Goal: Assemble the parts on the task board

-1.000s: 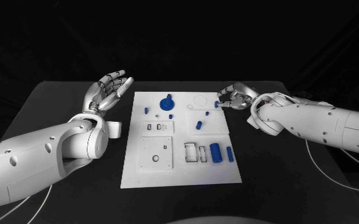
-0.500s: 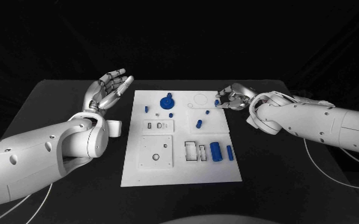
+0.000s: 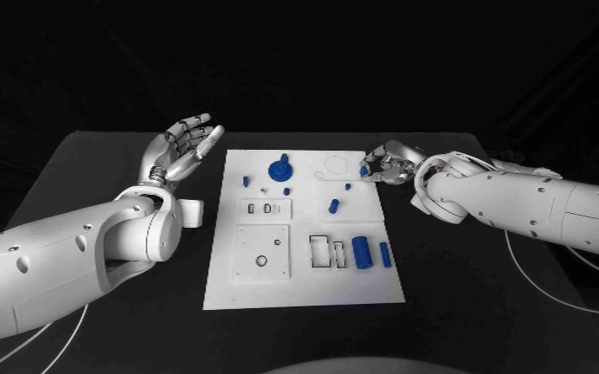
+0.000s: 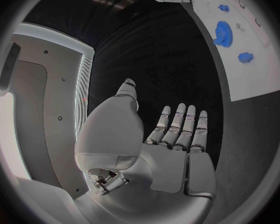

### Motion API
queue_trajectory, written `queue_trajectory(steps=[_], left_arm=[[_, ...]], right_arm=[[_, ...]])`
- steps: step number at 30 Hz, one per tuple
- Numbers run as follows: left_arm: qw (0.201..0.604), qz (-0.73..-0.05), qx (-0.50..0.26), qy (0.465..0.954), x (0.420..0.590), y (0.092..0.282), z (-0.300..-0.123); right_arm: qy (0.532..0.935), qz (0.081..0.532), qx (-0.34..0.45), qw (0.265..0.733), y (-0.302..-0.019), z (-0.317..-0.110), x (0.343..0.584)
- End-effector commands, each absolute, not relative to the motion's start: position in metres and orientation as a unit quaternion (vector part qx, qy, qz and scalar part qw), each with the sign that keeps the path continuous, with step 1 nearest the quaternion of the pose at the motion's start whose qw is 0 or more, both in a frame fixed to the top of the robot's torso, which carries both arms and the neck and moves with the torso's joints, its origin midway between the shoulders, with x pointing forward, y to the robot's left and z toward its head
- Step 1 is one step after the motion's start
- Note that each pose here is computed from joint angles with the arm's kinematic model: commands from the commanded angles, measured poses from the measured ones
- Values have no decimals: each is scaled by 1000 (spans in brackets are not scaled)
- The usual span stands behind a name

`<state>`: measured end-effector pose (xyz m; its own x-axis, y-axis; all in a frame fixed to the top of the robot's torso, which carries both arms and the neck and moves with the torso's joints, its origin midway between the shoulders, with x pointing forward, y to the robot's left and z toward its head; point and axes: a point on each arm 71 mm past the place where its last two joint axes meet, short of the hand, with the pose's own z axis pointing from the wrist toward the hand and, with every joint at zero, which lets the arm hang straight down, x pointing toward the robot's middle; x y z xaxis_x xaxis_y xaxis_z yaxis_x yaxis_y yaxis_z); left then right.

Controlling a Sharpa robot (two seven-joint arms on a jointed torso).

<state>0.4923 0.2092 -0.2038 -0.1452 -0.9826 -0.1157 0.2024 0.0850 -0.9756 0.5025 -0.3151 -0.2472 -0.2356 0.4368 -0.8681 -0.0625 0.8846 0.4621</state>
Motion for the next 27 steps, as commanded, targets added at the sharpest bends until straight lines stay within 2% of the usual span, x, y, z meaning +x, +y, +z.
queue_trajectory(steps=[1,27], left_arm=[[528,-566,-375,511,492,207,-202],[527,-566,-375,511,491,206,-202]], right_arm=[[767,197,119,599,-315,-249,503],[770,192,118,596,-316,-251,504]])
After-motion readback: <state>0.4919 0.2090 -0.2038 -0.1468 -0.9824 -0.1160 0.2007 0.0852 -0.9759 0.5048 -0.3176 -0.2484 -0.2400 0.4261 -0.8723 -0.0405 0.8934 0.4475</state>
